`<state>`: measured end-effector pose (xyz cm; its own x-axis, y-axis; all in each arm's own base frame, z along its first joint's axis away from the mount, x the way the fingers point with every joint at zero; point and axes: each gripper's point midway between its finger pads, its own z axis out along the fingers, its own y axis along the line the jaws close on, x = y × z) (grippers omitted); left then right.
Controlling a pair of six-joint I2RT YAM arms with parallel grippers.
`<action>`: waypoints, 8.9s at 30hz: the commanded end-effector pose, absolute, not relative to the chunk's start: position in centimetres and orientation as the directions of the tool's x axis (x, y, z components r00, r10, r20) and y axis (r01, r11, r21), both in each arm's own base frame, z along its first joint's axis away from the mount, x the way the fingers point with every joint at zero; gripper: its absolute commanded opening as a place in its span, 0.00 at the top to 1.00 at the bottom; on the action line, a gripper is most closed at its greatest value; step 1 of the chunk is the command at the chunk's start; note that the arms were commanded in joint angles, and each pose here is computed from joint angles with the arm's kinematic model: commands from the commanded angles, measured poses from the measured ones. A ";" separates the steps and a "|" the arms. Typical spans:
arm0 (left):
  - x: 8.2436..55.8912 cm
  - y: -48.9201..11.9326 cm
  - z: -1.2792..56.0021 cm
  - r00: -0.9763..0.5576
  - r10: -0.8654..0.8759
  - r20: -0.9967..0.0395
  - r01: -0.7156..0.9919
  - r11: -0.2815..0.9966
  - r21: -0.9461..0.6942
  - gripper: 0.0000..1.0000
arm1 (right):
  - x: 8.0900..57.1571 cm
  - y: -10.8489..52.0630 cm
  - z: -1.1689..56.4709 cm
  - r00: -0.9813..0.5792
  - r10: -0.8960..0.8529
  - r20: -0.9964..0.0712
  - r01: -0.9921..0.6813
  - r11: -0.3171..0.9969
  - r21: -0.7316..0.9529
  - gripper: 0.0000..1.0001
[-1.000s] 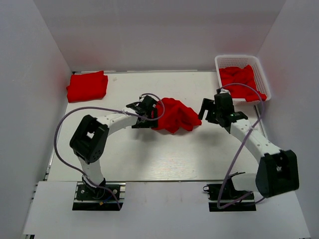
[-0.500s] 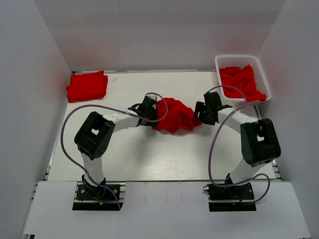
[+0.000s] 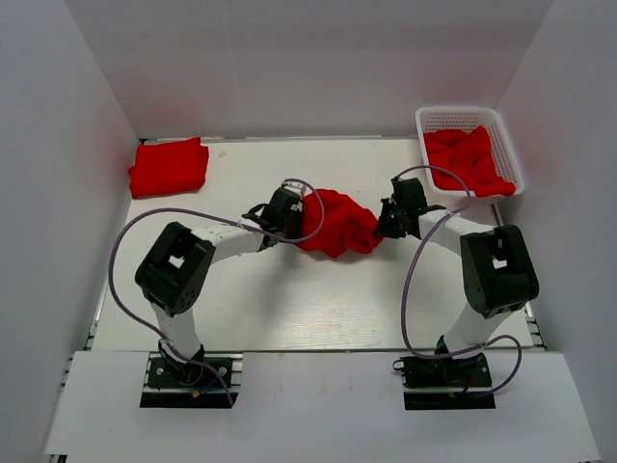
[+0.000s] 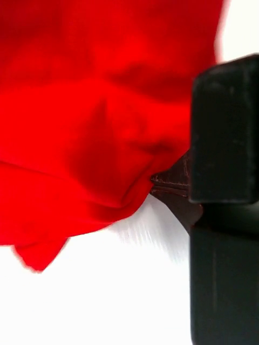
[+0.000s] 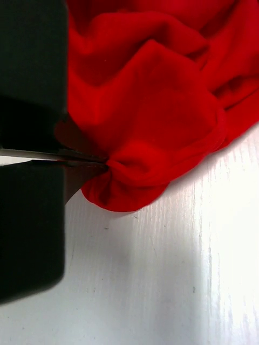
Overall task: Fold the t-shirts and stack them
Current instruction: Flatten out the tshirt
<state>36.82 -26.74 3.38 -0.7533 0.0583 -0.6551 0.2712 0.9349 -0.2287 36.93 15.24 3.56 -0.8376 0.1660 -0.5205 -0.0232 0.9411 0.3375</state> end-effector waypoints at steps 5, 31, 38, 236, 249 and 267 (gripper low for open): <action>39.7 -23.7 19.8 -0.454 -0.025 -0.891 0.239 0.960 -0.149 1.00 | 38.8 14.0 13.9 -0.628 0.166 -0.760 -0.106 0.949 0.295 1.00; 19.4 -11.1 63.7 0.455 -0.299 -0.839 0.483 0.874 -0.049 1.00 | 16.4 8.6 62.1 0.450 0.267 -0.852 -0.482 0.876 0.021 1.00; 28.9 -12.2 58.9 0.234 -0.191 -0.953 0.229 0.964 -0.137 1.00 | 22.9 8.2 58.8 0.332 0.251 -0.909 -0.373 0.920 0.117 1.00; 44.2 -13.5 4.6 -0.845 -0.018 -0.534 0.031 0.996 -0.083 1.00 | 41.9 11.1 11.8 -0.682 0.376 -0.627 0.338 0.923 0.186 0.10; 43.1 -12.5 7.1 -0.809 -0.038 -0.587 0.005 0.997 -0.071 1.00 | 45.9 11.8 9.1 -0.719 0.402 -0.567 0.265 0.913 0.311 0.11; 42.7 -11.9 7.4 -0.814 -0.053 -0.578 -0.028 0.998 -0.051 1.00 | 45.2 11.5 5.1 -0.807 0.345 -0.479 0.156 0.908 0.390 0.13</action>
<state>42.13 -11.78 3.91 -0.8581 -0.0345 -0.5123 -0.0196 0.9992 -0.0345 45.15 11.15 5.19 -0.7976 0.3708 -0.4757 0.2036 0.9079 0.3664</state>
